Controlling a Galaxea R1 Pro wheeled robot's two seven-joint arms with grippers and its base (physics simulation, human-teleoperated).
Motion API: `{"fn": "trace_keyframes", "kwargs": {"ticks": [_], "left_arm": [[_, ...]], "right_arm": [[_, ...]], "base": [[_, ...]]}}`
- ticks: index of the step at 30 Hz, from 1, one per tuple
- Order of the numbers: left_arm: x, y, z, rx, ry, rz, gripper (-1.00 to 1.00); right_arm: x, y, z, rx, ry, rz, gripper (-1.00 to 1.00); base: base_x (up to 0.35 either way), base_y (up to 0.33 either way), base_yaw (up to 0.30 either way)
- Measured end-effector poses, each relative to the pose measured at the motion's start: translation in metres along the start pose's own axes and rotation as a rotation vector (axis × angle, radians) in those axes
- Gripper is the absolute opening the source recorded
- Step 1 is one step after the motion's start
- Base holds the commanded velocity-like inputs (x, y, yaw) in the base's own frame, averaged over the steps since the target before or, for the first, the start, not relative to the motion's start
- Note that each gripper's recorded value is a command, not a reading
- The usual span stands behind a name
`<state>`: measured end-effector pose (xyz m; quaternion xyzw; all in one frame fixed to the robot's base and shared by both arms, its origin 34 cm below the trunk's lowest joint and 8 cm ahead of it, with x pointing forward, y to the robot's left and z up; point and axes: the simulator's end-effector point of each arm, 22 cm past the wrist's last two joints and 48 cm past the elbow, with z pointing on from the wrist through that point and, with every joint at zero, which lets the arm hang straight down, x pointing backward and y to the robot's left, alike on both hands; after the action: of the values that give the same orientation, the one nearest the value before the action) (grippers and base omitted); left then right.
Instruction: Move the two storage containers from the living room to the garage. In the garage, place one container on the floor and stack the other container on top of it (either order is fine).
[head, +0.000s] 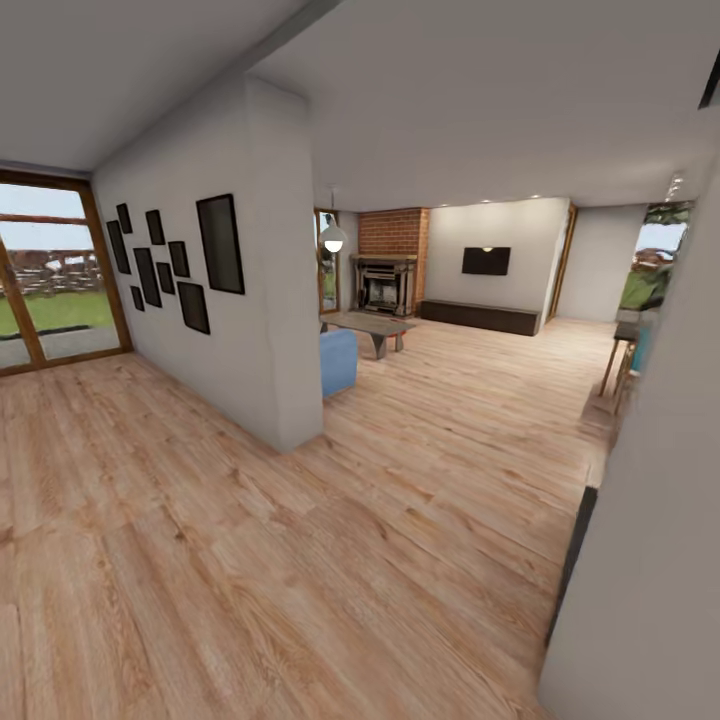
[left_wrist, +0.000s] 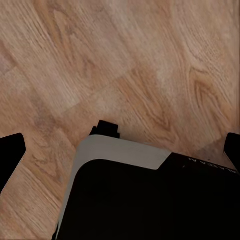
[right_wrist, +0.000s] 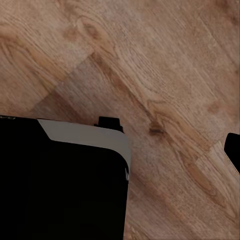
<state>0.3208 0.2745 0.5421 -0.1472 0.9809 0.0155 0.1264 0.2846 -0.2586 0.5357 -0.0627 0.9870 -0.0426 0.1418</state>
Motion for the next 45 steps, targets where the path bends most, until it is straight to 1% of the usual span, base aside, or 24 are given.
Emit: {"fn": "trace_keyframes", "kwargs": {"ticks": [8, 31, 45], "left_arm": [[0.0011, -0.0007, 0.0000, 0.001, 0.004, 0.001, 1.00], [-0.0003, -0.0020, -0.0001, 0.003, -0.004, 0.002, 1.00], [0.0013, -0.0024, 0.0003, 0.002, 0.000, 0.002, 1.00]], "right_arm": [[-0.0003, -0.0006, 0.0001, -0.001, -0.002, -0.020, 1.00], [-0.0006, -0.0005, 0.0001, -0.002, -0.003, -0.024, 1.00], [0.0017, -0.0003, 0.0002, -0.003, 0.003, -0.028, 1.00]], "base": [[0.325, 0.003, 0.000], [0.325, 0.000, -0.003], [0.325, 0.060, -0.250]]}}
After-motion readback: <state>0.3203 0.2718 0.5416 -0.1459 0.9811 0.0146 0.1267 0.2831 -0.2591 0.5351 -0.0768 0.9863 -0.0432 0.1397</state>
